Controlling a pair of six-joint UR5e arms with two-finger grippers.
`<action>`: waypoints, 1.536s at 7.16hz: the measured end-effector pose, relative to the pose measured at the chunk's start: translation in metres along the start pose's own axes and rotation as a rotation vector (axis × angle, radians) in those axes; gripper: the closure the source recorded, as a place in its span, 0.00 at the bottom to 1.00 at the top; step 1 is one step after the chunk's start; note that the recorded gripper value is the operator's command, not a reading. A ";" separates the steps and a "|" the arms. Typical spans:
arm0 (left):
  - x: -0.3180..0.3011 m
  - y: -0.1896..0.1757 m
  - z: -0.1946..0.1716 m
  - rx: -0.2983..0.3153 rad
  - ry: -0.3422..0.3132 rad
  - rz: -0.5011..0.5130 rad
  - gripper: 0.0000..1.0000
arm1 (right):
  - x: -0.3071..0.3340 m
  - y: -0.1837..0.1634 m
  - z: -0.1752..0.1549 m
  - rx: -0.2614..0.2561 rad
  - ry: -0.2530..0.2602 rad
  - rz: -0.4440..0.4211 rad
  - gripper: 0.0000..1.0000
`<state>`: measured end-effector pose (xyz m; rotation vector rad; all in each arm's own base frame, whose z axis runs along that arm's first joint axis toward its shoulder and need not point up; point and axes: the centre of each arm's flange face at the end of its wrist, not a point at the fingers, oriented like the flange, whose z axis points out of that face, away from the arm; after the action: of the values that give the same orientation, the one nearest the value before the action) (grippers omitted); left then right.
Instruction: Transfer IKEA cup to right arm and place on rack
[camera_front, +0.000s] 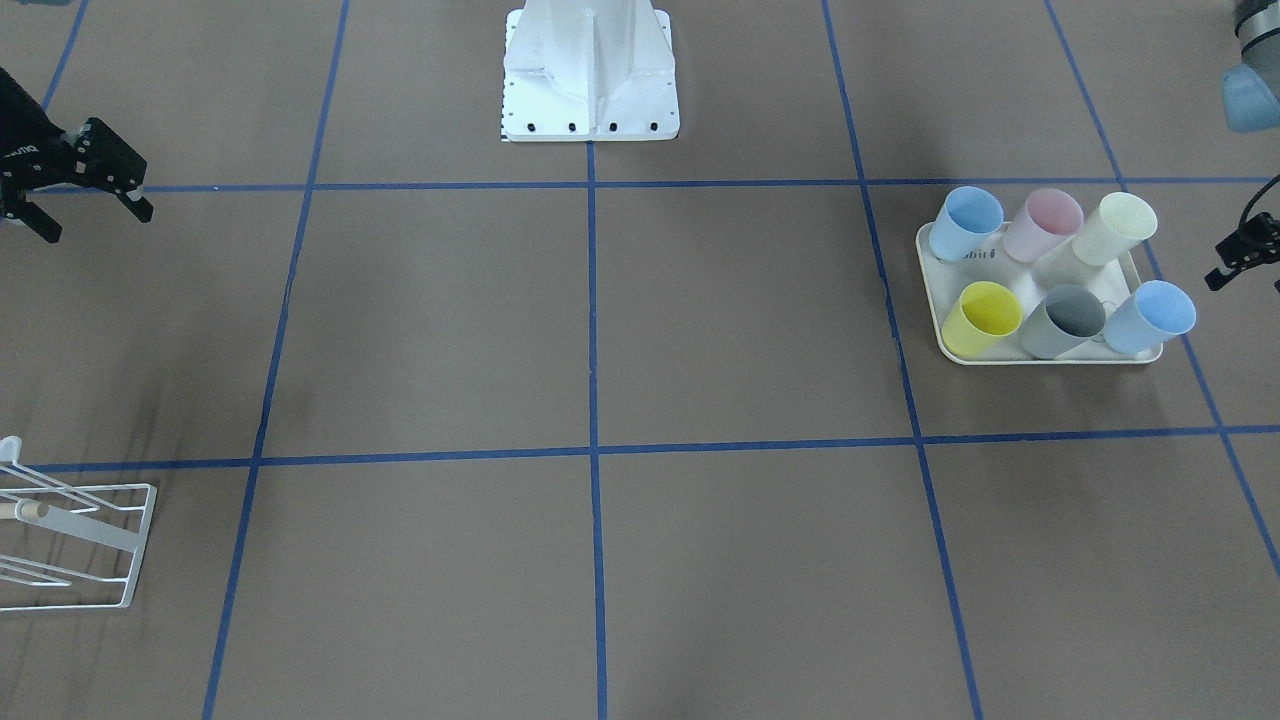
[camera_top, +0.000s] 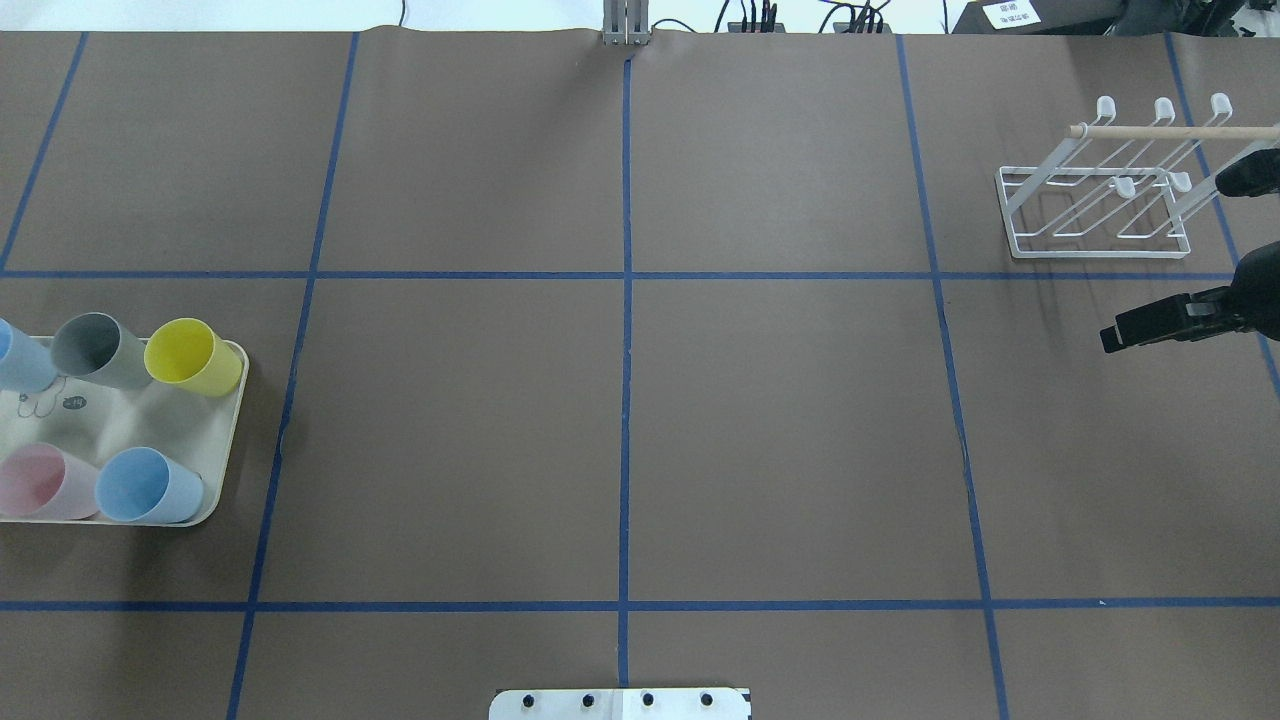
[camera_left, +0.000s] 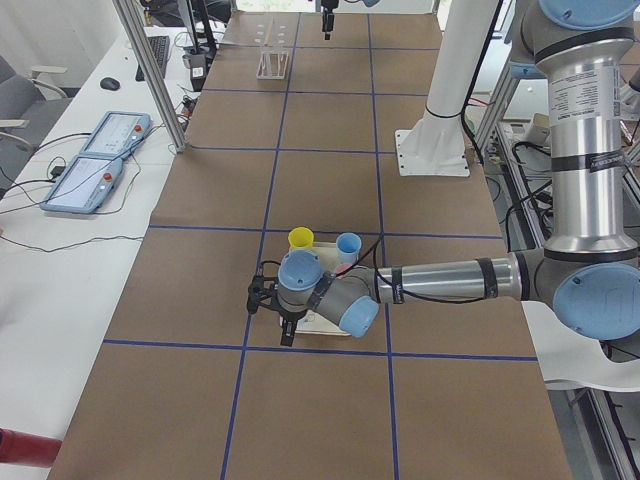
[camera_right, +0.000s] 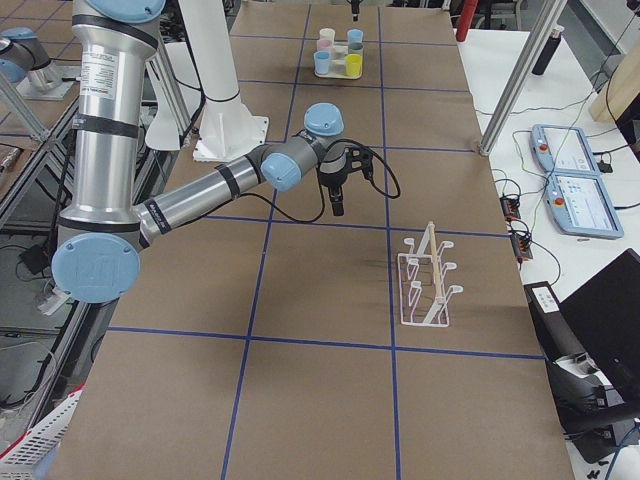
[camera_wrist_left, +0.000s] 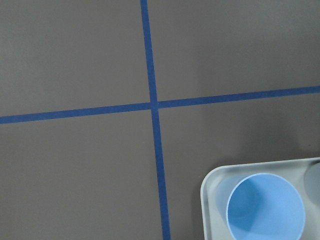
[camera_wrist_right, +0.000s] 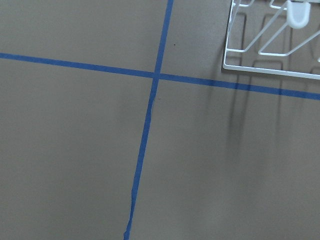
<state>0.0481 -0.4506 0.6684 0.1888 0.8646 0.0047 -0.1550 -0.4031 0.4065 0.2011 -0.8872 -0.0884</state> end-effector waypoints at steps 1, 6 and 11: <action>0.006 0.002 0.011 -0.007 -0.014 0.010 0.22 | -0.001 0.000 0.000 0.000 -0.001 -0.001 0.00; 0.022 0.006 0.032 -0.043 -0.020 0.044 0.86 | -0.001 0.000 0.001 -0.002 -0.002 -0.002 0.00; 0.028 0.002 0.033 -0.052 0.000 0.048 1.00 | -0.003 -0.001 0.001 -0.001 -0.006 -0.005 0.00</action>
<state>0.0915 -0.4513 0.6686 0.1610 0.8589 0.0722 -0.1576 -0.4038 0.4048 0.2019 -0.8930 -0.0943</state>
